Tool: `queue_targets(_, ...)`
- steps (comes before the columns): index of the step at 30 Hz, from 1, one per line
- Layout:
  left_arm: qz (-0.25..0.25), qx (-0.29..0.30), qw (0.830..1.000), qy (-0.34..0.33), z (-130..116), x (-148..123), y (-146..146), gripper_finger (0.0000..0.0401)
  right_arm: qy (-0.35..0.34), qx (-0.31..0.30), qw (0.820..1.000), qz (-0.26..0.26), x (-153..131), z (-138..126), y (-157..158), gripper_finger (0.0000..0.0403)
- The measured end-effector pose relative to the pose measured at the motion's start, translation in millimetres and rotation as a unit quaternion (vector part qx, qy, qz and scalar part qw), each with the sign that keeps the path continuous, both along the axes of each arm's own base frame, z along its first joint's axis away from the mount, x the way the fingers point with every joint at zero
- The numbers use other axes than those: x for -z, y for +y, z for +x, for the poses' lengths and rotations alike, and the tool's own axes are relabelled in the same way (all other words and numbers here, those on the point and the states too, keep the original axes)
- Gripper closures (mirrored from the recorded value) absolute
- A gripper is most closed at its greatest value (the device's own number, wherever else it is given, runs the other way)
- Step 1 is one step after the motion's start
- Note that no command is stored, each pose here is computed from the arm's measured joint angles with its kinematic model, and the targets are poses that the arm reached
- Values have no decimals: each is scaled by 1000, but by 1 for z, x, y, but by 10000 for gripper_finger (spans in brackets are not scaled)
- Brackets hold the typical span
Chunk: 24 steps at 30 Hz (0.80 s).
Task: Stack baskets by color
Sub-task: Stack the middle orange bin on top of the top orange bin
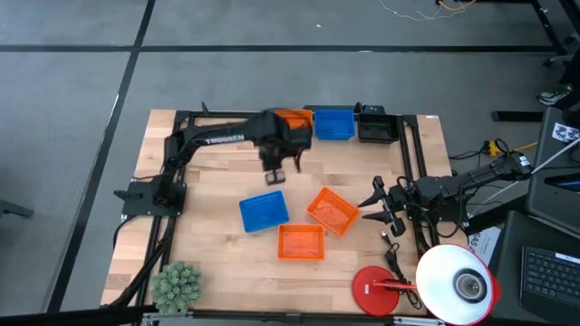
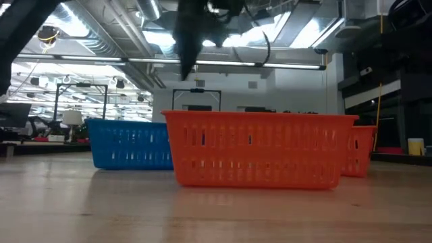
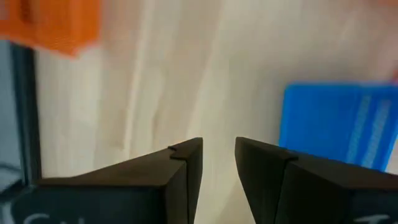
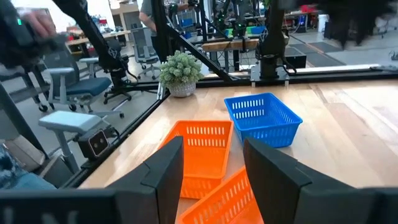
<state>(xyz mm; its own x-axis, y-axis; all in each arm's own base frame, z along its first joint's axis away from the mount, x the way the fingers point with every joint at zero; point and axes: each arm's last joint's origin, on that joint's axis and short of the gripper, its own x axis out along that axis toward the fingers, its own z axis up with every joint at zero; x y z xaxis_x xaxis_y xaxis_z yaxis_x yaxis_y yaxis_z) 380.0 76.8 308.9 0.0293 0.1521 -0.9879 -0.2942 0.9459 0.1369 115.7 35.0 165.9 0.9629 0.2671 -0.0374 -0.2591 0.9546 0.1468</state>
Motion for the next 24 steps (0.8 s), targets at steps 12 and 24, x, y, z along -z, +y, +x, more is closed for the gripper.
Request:
queue_targets(12,-36,109,991,68,-10,85,-59,313,8,2,1000,13,1,0,0,235)
queue_targets(24,39,253,930,-264,59,63,-34,312,-98,-76,992,9,-19,-3,4,235)
